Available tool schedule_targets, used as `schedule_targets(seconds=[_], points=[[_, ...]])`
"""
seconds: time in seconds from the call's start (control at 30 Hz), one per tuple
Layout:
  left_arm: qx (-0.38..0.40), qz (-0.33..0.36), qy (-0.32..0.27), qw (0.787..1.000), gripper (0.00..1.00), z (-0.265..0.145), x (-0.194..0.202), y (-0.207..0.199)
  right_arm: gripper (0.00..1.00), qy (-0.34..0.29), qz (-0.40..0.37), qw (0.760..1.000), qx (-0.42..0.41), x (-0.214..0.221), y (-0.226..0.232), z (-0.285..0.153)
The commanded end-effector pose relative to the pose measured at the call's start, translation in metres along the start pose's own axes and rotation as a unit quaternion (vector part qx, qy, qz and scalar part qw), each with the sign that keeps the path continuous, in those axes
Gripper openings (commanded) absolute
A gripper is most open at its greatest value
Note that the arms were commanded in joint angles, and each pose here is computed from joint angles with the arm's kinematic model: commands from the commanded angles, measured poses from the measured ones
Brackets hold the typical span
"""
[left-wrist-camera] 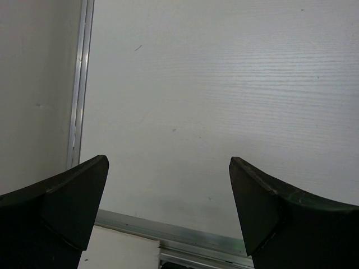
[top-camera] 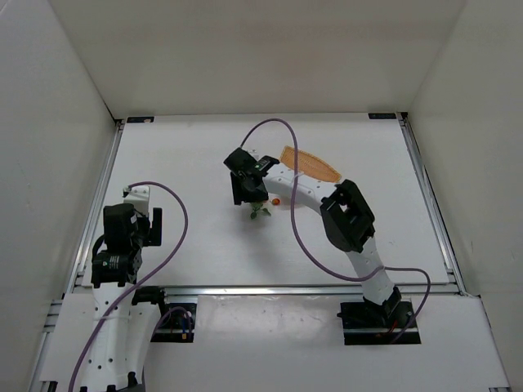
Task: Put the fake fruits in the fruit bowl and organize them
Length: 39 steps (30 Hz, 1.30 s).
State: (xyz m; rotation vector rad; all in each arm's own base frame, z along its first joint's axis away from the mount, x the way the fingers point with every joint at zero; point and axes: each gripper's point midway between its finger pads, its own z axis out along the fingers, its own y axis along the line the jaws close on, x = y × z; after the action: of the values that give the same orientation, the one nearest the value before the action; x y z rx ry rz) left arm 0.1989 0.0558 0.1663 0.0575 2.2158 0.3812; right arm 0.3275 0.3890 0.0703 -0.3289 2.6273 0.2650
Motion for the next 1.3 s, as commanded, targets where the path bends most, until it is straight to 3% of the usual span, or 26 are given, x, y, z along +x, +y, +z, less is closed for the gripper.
schedule_targets(seconds=[0.0, 0.27, 0.33, 0.37, 0.4, 0.53, 0.6, 0.73, 0.87, 1.0, 1.17, 1.27], points=[[0.011, 0.002, 0.003, 1.0, 1.0, 0.001, 0.004, -0.004, 0.63, 0.027, 0.018, 0.997, 0.064, 0.014, -0.022, 0.001], [0.013, 0.004, 0.012, 1.0, 1.0, 0.003, 0.006, -0.005, 0.63, 0.062, 0.017, 0.994, 0.091, 0.036, -0.031, 0.023], [0.017, 0.004, 0.011, 1.0, 1.0, 0.003, 0.006, -0.007, 0.58, 0.078, 0.01, 0.992, 0.094, 0.045, -0.032, 0.033], [0.017, 0.004, 0.011, 1.0, 1.0, 0.003, 0.004, -0.006, 0.54, 0.078, 0.004, 0.993, 0.093, 0.044, -0.032, 0.035], [0.017, 0.004, 0.011, 1.0, 1.0, 0.003, 0.004, -0.006, 0.4, 0.083, 0.003, 0.992, 0.096, 0.048, -0.033, 0.039], [0.016, 0.003, 0.007, 1.0, 1.0, 0.002, 0.0, -0.005, 0.1, 0.085, 0.001, 0.993, 0.086, 0.046, -0.029, 0.038], [0.017, 0.004, 0.011, 1.0, 1.0, 0.003, 0.001, -0.006, 0.01, 0.087, 0.0, 0.994, 0.065, 0.045, -0.021, 0.034], [0.021, 0.008, 0.006, 1.0, 1.0, 0.002, -0.002, -0.006, 0.0, 0.062, -0.002, 0.998, 0.013, 0.027, -0.005, 0.005], [0.026, 0.008, 0.009, 1.0, 1.0, 0.003, -0.002, -0.008, 0.0, -0.004, -0.005, 0.998, -0.056, -0.011, 0.017, -0.045], [0.035, 0.018, 0.007, 0.999, 1.0, 0.003, -0.005, -0.01, 0.0, -0.043, 0.002, 0.996, -0.078, -0.035, 0.019, -0.076], [0.054, 0.027, 0.002, 0.998, 1.0, 0.001, -0.007, -0.015, 0.0, -0.081, 0.049, 0.992, -0.084, -0.071, -0.008, -0.104], [0.083, 0.06, -0.008, 0.995, 1.0, 0.001, -0.01, -0.023, 0.0, -0.091, 0.093, 0.99, -0.047, -0.085, -0.051, -0.1]])
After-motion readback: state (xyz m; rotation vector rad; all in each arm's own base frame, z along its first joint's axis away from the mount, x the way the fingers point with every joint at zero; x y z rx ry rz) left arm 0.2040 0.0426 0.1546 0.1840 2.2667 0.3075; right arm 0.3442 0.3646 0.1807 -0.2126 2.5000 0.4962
